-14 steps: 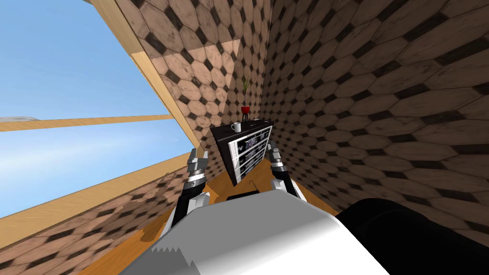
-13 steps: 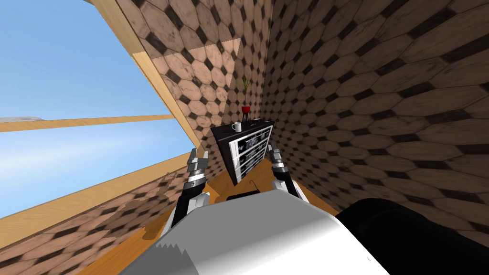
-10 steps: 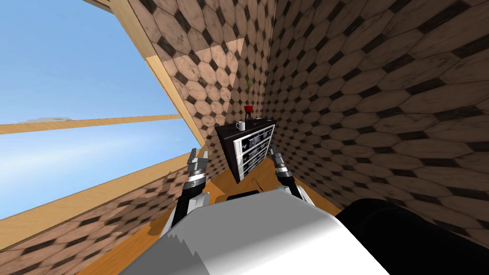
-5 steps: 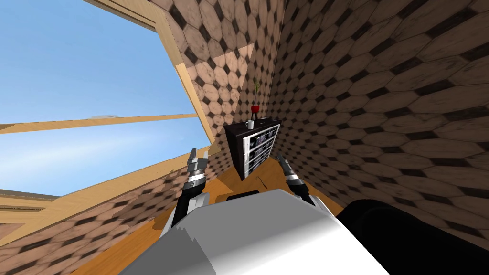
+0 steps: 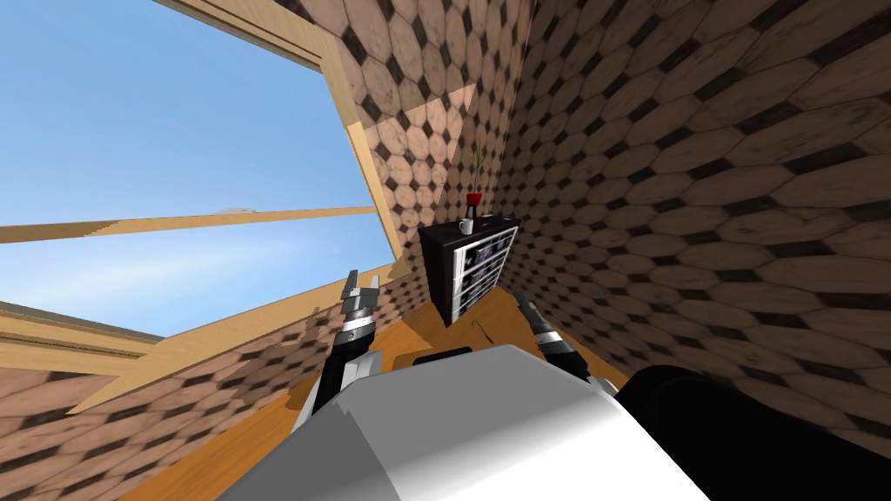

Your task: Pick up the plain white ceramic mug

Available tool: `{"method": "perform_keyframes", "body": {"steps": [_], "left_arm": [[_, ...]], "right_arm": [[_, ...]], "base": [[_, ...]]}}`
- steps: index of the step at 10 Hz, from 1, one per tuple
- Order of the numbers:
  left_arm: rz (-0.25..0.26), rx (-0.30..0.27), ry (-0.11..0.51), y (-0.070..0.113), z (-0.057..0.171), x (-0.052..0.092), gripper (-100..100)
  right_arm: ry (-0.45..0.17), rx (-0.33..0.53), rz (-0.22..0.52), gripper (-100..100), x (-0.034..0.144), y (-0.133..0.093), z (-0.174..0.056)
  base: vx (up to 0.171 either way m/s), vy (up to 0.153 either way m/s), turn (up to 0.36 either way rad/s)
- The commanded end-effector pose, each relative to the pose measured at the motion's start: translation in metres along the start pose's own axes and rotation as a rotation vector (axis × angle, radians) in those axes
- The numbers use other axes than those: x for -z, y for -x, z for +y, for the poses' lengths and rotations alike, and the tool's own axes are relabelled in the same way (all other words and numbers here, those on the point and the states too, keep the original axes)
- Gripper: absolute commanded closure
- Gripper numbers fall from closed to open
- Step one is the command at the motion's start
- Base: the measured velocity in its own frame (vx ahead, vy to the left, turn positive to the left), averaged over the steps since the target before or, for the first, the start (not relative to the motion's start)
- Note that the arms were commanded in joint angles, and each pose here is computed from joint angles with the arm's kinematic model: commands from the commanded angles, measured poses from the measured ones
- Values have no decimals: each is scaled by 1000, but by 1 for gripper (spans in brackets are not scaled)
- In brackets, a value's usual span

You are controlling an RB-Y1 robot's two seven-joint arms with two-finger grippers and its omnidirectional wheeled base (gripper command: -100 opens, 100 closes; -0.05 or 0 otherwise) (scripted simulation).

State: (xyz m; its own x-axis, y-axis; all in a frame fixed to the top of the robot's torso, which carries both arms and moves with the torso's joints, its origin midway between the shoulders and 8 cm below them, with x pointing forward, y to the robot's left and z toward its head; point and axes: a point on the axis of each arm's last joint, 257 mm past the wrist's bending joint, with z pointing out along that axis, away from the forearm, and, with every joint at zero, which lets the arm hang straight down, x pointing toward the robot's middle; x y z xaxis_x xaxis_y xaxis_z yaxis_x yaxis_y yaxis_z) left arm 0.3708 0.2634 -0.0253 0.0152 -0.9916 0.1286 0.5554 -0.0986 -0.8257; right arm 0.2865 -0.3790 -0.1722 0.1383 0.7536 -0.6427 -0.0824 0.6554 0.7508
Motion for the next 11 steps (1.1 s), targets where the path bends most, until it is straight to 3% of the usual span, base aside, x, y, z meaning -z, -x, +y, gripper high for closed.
{"method": "perform_keyframes", "body": {"steps": [1, 2, 3, 4, 5, 6, 7, 8, 9, 10, 11], "left_arm": [[0, 0, 0, 0, 0, 0, 0], [0, 0, 0, 0, 0, 0, 0], [0, 0, 0, 0, 0, 0, 0], [0, 0, 0, 0, 0, 0, 0], [0, 0, 0, 0, 0, 0, 0], [0, 0, 0, 0, 0, 0, 0], [0, 0, 0, 0, 0, 0, 0], [0, 0, 0, 0, 0, 0, 0], [0, 0, 0, 0, 0, 0, 0], [0, 0, 0, 0, 0, 0, 0], [0, 0, 0, 0, 0, 0, 0]], "right_arm": [[-65, 58, 38, -100, 22, 7, -26], [-71, 59, 41, -100, 24, 7, -27], [-127, 110, 74, -100, 43, 16, -49], [-137, 110, 78, -100, 47, 15, -51], [-195, 160, 113, -100, 67, 25, -71], [-205, 162, 117, -100, 72, 26, -73], [-259, 212, 150, -100, 91, 38, -92], [-275, 215, 157, -100, 98, 38, -94], [-333, 264, 193, -100, 120, 52, -111], [-348, 267, 199, -100, 126, 53, -113], [-402, 317, 232, -100, 146, 69, -128]], "base": [[-2, 177, 98], [-12, 150, 40], [-27, 160, 103], [-39, 125, 41], [-29, 143, 102], [-12, 131, 58], [-25, 177, 142], [-9, 154, 42], [12, 180, 115], [19, 138, 52], [27, 158, 148]]}}
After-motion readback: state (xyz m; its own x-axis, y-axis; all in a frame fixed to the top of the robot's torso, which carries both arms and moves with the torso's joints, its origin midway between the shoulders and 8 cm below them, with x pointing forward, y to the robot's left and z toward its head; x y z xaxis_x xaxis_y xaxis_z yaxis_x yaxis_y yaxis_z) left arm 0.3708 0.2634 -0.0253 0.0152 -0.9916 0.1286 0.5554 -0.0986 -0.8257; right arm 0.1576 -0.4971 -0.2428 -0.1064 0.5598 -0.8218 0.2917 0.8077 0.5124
